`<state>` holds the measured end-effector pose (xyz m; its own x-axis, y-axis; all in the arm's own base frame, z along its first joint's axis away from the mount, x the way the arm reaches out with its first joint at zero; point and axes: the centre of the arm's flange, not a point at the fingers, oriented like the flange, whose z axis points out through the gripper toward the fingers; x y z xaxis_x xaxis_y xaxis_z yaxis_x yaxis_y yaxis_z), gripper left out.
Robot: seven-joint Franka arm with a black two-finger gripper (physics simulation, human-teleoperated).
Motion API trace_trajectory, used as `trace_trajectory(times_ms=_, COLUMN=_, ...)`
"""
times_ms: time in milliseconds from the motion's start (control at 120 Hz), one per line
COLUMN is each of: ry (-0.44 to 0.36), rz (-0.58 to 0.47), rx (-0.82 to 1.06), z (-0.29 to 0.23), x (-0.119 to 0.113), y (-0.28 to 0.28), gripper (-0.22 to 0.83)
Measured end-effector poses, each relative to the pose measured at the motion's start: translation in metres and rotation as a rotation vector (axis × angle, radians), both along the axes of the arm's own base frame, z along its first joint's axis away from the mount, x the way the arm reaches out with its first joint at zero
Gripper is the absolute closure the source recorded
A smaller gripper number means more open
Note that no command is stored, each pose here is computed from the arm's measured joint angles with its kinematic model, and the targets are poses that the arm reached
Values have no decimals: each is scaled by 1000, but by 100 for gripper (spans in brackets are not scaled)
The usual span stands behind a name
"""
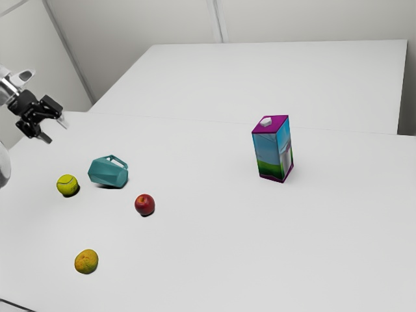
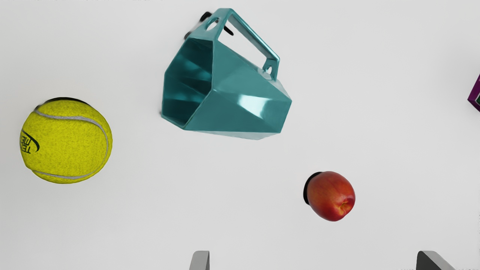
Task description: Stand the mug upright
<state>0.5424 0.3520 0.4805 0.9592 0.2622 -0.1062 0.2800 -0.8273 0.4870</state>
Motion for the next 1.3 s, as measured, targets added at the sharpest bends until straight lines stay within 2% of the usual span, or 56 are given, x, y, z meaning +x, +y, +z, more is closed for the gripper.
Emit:
trace_trajectory(times_ms=150, ry=-17, rz=-54, rx=-45, z=-41, x=17, y=10, gripper=0)
trace_trajectory(times_ms=375, ry=-73, rz=-119, rx=-61, z=-50, x=21, y=10, gripper=0)
trace_trajectory(times_ms=525, ry=-91, rz=-116, rx=-53, z=-57, x=9, y=31, gripper=0)
trace_trajectory(times_ms=692, ry=-147, rz=-136, rx=-84, z=-77, x=24, y=21, gripper=0)
trace_trajectory(times_ms=967, ry=-164, rz=-138, rx=-195, z=-142, x=40, y=3, gripper=0)
trace_trajectory(times_ms=1217, ry=-160, rz=-128, rx=-303, z=-182, x=36, y=-19, gripper=0)
trace_trajectory(times_ms=1233, ry=-161, rz=-129, rx=-307, z=-183, x=36, y=-20, gripper=1)
trace_trajectory(times_ms=1300, ry=-167, rz=-131, rx=-316, z=-184, x=36, y=-22, gripper=18)
